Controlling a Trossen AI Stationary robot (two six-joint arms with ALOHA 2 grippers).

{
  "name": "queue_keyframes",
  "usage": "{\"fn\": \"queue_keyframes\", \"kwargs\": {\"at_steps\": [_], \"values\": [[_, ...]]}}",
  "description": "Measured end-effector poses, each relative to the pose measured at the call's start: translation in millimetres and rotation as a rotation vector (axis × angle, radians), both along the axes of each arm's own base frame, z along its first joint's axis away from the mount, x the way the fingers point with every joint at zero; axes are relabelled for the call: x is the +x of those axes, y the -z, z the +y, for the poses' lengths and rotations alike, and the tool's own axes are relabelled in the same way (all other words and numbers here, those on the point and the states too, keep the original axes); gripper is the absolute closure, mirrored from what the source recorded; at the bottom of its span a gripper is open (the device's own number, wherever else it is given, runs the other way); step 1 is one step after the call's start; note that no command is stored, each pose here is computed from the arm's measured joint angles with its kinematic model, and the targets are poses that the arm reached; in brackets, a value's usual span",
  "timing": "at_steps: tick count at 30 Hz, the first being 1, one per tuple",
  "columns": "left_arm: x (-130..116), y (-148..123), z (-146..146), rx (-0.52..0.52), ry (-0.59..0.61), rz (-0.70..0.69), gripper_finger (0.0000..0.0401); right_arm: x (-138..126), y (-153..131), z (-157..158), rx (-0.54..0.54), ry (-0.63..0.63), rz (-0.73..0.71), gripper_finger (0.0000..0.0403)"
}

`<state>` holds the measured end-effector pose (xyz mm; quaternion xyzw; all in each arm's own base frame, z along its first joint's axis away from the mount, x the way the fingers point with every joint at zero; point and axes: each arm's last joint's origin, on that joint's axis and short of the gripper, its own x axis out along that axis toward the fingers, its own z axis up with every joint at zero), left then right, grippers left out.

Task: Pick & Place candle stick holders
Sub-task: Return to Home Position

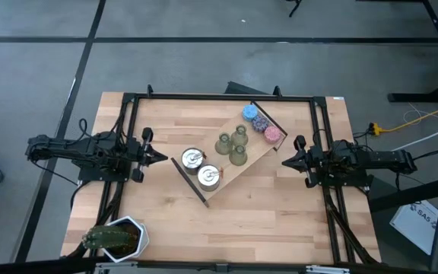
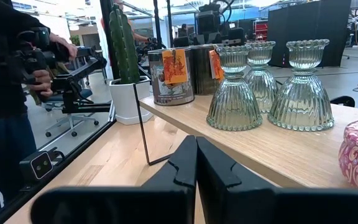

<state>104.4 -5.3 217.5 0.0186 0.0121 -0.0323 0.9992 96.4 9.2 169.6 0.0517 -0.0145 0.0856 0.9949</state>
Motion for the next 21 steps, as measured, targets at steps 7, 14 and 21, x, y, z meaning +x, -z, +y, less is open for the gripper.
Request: {"fn": "queue_keyframes", "kwargs": {"at_steps": [7, 14, 21], "values": [[-3, 9, 0, 0.001, 0.0, -0.015, 0.0398, 0, 0, 0, 0.0, 0.0, 0.0, 0.0393], [-5, 21, 3, 0.001, -0.027, -0.003, 0.0398, 0, 0, 0, 0.0, 0.0, 0.0, 0.0393], [-5, 20, 7, 0.002, -0.058, -0.005, 0.0398, 0, 0, 0, 0.0, 0.0, 0.0, 0.0393]]}}
